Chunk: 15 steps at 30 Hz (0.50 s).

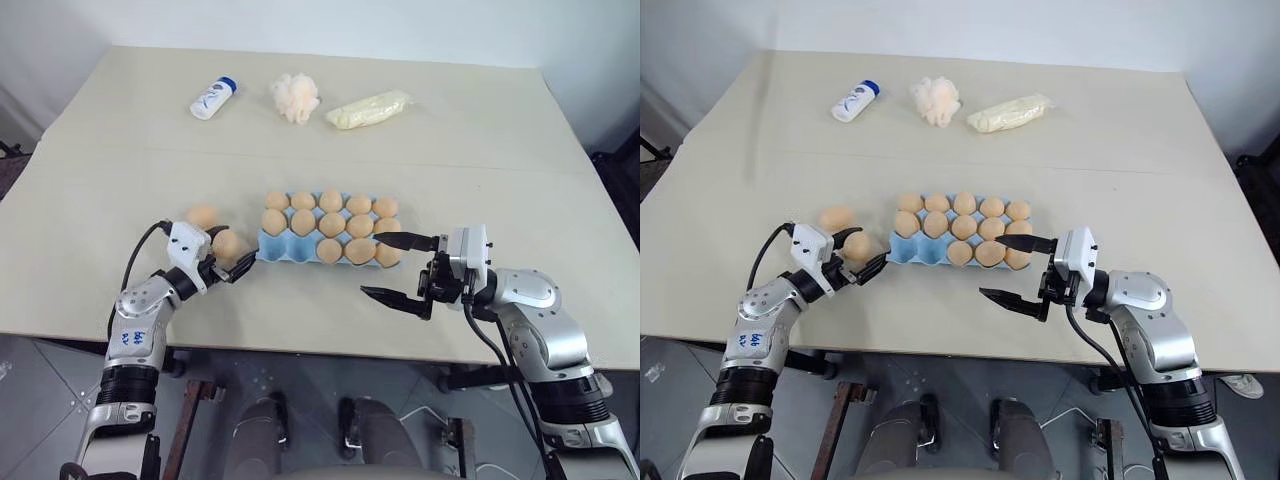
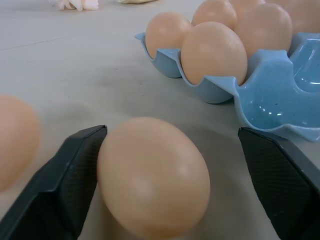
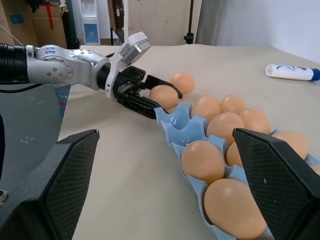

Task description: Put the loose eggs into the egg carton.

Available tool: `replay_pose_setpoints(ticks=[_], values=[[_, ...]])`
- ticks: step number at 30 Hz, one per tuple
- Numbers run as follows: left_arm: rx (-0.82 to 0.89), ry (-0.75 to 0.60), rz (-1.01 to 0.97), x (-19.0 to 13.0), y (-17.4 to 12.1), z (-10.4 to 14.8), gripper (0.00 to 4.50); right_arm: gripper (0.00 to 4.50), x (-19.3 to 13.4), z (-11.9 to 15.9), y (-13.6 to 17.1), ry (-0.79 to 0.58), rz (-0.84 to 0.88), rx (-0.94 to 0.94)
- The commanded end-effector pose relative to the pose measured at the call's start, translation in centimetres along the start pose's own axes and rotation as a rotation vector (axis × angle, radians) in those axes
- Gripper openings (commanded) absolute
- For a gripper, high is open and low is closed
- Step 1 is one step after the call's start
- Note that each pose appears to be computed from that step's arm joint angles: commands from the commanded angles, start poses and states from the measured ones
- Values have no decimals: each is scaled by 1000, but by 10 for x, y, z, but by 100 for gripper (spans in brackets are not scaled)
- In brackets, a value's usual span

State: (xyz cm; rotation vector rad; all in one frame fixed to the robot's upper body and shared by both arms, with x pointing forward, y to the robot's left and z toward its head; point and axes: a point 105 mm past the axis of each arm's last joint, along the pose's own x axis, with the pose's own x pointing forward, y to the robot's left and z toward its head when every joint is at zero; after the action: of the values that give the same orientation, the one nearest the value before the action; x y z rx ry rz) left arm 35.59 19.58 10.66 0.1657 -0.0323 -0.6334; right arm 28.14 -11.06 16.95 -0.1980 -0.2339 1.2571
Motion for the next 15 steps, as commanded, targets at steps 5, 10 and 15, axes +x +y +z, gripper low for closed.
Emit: replay_pose_setpoints(ticks=[5,10,15], values=[[18,-27,42,-6,8,1,196,450,-9,9,-4,-7,-34,-46],[50,-205,-21,-16,1,36,196,450,-11,8,-4,-3,-44,-43],[84,-236,-221,9,-39,59,196,450,-14,5,-4,12,-55,-41]])
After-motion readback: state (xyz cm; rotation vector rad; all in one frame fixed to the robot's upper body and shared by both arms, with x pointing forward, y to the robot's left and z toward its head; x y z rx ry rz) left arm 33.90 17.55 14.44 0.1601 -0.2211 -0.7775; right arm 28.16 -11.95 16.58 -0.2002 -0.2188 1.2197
